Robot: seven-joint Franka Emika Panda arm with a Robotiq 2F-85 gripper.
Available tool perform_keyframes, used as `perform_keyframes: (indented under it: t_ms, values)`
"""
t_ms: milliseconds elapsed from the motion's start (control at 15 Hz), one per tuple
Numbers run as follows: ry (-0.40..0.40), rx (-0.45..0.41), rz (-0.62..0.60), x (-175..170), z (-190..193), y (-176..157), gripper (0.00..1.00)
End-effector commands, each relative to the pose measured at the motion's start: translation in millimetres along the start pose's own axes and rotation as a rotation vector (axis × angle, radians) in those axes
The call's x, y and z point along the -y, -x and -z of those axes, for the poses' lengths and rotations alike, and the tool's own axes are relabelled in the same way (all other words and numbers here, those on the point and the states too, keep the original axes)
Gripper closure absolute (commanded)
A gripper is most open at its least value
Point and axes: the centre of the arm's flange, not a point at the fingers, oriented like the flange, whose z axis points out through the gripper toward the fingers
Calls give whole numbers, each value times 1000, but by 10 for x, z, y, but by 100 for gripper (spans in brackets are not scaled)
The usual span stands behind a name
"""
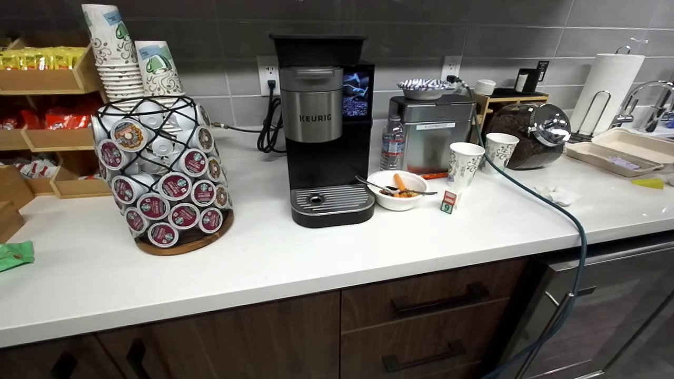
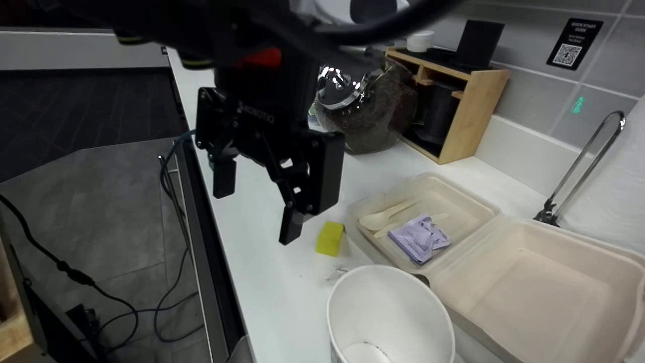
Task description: Pick up the yellow block on the right and put it on the letter blocks on the left
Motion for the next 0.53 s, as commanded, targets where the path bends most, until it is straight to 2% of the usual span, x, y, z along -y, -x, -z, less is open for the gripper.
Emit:
perform_keyframes:
  t_ms: [0, 467]
  values:
    - [29, -37, 27, 100, 0, -6, 0]
    - [155, -145, 202, 277, -434, -334, 0]
